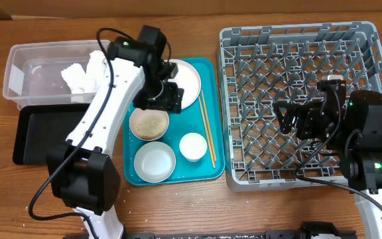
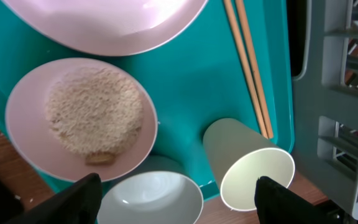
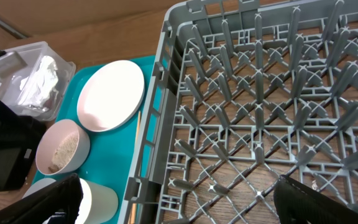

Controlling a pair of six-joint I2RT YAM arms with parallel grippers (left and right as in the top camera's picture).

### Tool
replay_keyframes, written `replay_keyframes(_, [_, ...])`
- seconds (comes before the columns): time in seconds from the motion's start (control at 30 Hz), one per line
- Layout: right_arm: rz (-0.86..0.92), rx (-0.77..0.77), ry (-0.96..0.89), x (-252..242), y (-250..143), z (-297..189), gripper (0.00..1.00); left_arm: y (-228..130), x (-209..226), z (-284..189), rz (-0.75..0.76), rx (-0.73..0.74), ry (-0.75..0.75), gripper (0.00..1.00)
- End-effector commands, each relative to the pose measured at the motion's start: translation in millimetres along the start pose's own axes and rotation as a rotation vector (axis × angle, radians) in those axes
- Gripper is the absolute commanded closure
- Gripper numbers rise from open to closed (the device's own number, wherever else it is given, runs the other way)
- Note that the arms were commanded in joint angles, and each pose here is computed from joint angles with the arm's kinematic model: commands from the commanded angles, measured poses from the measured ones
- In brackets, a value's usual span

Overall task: Sort waste into correct bins and load items into the dishwasher
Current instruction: 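Reach the left gripper to the small white paper cup and grasp it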

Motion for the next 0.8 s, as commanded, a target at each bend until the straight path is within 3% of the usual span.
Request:
replay_keyframes(0.0, [-0.005,-0.021,0.013,4.4,6.4,-4.9,0.00,-4.7,-9.4,17.2,0.052,0.038,-0.010,0.19])
replay_keyframes(0.3, [-0.005,-0.021,0.013,4.4,6.4,-4.9,0.00,-14.9,-12.2,49.8,0.117,0.079,-0.016,0.22])
replay_keyframes(0.6, [-0.005,-0.021,0.013,4.4,6.4,-4.9,0.00,-22.3,-47.4,56.5,0.271,0.129,-0.025,0.22])
replay_keyframes(0.77, [-0.005,-0.021,0.013,4.4,6.4,-4.9,0.00,-27.6,-44.3,66.8,0.244,0.157,0.039,0.23])
Point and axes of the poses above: each gripper's point midway between its finger pads, its own z axis out along the fingers, its own x axis along the line the jaws close on, y = z × x, the point moved 6 cm from there along -z, back along the fingers, and after that the axes turned 11 degrees about z, right-handed, at the moved point
